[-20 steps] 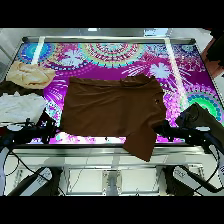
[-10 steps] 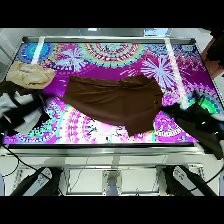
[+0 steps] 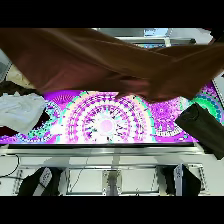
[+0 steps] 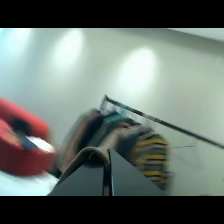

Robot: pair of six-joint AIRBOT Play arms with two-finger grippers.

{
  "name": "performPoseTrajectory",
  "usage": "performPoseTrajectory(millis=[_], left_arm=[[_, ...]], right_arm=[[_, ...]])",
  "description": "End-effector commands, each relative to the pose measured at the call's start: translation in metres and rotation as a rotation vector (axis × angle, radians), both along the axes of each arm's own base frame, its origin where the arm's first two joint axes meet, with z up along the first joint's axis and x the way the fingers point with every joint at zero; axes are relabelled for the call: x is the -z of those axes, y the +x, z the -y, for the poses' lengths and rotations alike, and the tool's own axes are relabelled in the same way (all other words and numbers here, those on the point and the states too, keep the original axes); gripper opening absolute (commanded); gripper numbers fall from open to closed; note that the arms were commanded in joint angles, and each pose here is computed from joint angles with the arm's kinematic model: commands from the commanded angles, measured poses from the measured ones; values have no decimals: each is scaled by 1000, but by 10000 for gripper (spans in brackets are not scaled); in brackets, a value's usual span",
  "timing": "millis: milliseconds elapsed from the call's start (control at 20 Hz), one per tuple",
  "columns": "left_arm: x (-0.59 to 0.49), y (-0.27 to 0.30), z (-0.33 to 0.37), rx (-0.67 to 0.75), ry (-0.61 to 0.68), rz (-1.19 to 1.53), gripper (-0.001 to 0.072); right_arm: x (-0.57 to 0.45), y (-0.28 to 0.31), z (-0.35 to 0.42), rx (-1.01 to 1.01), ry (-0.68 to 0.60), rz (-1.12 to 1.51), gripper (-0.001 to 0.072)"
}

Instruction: Fold the shirts.

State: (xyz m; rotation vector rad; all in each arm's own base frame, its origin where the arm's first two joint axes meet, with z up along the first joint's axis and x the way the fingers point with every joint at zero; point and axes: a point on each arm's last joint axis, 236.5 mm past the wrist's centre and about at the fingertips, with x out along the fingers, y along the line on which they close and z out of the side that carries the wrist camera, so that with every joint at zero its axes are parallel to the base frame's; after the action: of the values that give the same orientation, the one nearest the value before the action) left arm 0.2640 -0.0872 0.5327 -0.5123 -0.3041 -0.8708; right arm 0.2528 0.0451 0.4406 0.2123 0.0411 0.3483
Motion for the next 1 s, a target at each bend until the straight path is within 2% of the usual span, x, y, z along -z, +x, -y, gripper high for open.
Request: performPoseTrajectory(millis=[0, 100, 250, 450, 550, 650, 800, 850, 950], left_arm=[[-40, -20, -5, -271, 108, 66, 8], [-15, 3, -29, -431, 172, -84, 8], [37, 33, -64, -562, 255, -297, 8], [95, 74, -62, -424, 298, -501, 8], [140, 97, -45, -295, 350, -626, 8], [206, 126, -35, -243, 457, -776, 8], [342, 170, -59, -358, 643, -1073, 8], [380, 182, -76, -422, 666, -1162, 8], [435, 207, -101, -511, 635, -1283, 8]], right_arm=[[-70, -27, -8, 153, -140, 184, 19], [-83, -20, 2, 138, -88, 202, 19], [-76, 5, 21, 17, 37, 152, 19], [-33, 49, 38, -125, 128, -14, 19], [22, 88, 29, -173, 81, -195, 20], [103, 131, 19, -163, 11, -437, 19], [250, 175, 27, -66, -141, -804, 19], [285, 185, 32, -37, -151, -875, 19], [340, 211, 41, -3, -88, -950, 19]])
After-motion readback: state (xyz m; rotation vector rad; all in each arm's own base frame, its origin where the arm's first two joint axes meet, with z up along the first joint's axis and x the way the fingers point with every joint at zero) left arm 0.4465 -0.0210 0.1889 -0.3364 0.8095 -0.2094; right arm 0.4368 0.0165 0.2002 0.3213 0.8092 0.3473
